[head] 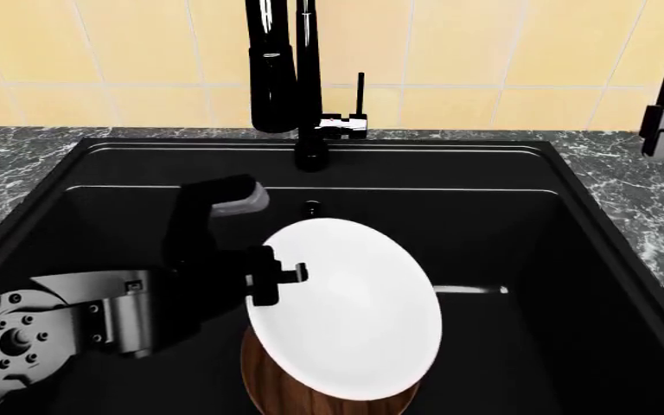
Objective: Stack the bowls in the sink.
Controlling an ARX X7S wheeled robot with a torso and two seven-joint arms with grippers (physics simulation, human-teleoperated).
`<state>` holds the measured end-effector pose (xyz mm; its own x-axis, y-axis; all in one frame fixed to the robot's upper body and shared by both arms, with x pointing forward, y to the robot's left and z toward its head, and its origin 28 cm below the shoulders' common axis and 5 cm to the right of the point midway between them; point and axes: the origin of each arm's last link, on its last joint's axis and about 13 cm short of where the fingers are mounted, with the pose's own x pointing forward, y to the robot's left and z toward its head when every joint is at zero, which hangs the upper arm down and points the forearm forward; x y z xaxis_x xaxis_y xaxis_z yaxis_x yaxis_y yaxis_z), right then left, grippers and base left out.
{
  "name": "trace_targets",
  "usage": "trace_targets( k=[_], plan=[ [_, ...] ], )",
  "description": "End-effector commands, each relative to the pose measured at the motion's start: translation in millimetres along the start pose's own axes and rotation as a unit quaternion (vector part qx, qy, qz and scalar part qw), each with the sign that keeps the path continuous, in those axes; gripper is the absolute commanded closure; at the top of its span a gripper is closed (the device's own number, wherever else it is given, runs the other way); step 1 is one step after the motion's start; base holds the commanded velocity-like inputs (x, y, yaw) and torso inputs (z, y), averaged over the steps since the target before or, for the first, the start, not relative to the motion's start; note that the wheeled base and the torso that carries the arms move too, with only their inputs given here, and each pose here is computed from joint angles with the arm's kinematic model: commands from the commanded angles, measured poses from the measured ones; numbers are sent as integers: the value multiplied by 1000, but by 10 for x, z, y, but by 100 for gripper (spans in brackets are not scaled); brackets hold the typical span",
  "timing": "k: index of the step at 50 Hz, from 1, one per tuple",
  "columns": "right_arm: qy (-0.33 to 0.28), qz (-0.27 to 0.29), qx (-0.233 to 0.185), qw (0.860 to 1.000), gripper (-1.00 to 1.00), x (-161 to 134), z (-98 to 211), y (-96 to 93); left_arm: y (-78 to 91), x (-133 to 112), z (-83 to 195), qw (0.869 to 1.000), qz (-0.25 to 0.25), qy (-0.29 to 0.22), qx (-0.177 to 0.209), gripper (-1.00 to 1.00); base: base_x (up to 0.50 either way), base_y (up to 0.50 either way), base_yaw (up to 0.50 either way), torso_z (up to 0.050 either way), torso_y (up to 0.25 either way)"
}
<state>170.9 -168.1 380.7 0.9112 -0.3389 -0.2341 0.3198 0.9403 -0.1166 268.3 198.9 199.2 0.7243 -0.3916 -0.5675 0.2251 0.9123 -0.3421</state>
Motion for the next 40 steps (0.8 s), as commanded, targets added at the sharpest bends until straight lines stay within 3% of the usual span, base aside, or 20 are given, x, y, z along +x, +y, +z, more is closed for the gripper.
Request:
trace_targets(
  k=[1,40],
  plan=[
    [1,-1,2,1000,-100,7,-2,-8,-12,43,22,1000,-4,0,-1,100,0,0,0,0,0],
    [5,-4,4,1000,-100,22,-31,-31,23,214,-44,1000,10,27,7,100,0,0,0,0,0]
  ],
)
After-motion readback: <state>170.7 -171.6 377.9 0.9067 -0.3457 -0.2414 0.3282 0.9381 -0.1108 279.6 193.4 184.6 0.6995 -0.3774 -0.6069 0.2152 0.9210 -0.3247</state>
